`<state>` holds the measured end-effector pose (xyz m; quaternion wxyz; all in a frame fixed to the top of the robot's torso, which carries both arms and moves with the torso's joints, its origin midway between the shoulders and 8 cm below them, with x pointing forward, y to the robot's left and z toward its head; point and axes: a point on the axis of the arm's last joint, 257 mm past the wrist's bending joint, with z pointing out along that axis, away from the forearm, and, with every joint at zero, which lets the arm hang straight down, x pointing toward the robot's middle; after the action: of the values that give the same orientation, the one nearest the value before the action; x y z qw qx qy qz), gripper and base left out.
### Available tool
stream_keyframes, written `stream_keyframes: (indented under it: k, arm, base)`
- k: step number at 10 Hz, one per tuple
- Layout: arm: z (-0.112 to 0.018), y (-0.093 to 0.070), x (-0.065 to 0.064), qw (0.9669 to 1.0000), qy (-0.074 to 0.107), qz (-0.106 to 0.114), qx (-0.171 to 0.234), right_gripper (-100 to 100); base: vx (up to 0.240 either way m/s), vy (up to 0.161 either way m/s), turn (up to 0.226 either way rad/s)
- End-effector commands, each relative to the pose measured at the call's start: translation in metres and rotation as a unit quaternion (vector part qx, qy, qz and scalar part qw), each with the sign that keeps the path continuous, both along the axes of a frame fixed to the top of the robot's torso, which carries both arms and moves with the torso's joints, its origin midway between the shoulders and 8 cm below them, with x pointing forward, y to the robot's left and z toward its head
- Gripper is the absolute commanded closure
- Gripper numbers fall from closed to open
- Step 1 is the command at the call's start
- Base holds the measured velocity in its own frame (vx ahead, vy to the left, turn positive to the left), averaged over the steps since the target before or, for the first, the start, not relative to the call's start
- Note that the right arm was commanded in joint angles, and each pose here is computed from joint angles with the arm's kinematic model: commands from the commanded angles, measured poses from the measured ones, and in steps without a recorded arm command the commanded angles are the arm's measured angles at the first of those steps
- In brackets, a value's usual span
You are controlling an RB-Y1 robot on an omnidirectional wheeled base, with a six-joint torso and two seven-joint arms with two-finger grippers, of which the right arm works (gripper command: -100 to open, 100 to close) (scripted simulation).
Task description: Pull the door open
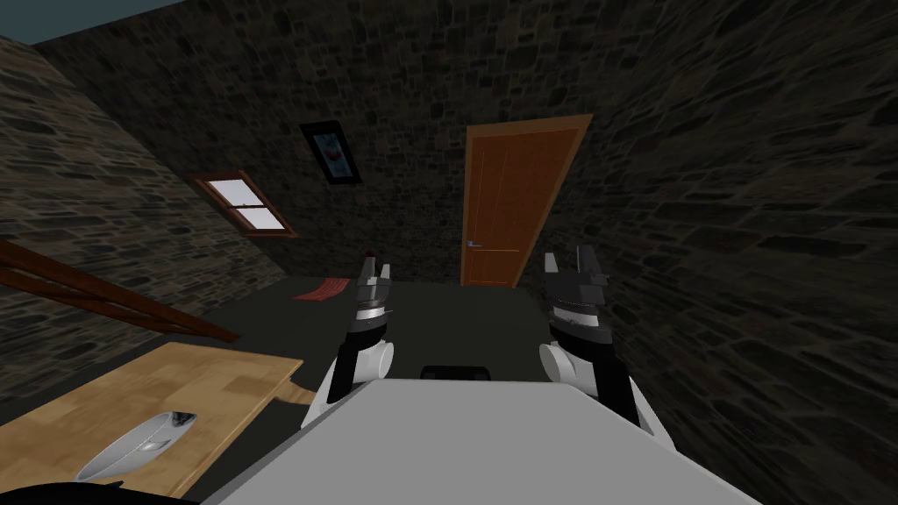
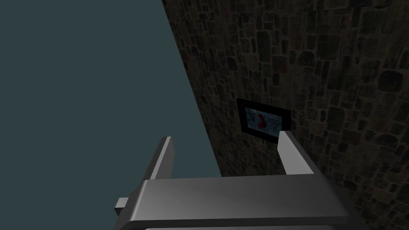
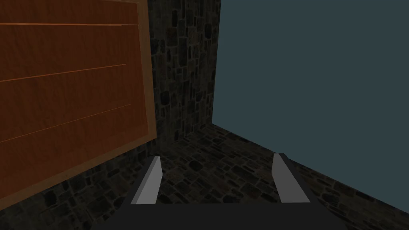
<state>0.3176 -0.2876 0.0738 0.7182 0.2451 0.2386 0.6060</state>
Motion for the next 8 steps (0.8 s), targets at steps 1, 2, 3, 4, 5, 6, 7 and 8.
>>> stream_keyframes:
  k: [1,2,3,4,5,6,7,8]
  arm:
    - [-0.008,-0.001,0.006,1.0000,0.007,0.002,0.002,-100]
    - [-0.014,-0.002,0.011,0.9999,0.012,0.003,0.003,-100]
    - [-0.018,-0.003,0.014,0.9999,0.015,0.003,0.004,-100]
    - [-0.026,-0.004,0.020,0.9997,0.021,0.004,0.006,-100]
    - [-0.030,-0.005,0.024,0.9996,0.025,0.005,0.008,-100]
    - [-0.036,-0.006,0.028,0.9995,0.030,0.006,0.009,-100]
    - [-0.041,-0.007,0.032,0.9993,0.035,0.006,0.011,-100]
    - [-0.047,-0.008,0.036,0.9991,0.039,0.007,0.012,-100]
  base:
    - [0.048,-0.005,0.034]
    - [0.094,-0.005,0.031]
    - [0.105,0.007,0.019]
    - [0.115,0.008,0.029]
    - [0.110,-0.007,0.022]
    - [0.086,-0.015,0.025]
    - [0.075,-0.011,0.030]
    - [0.080,0.002,0.028]
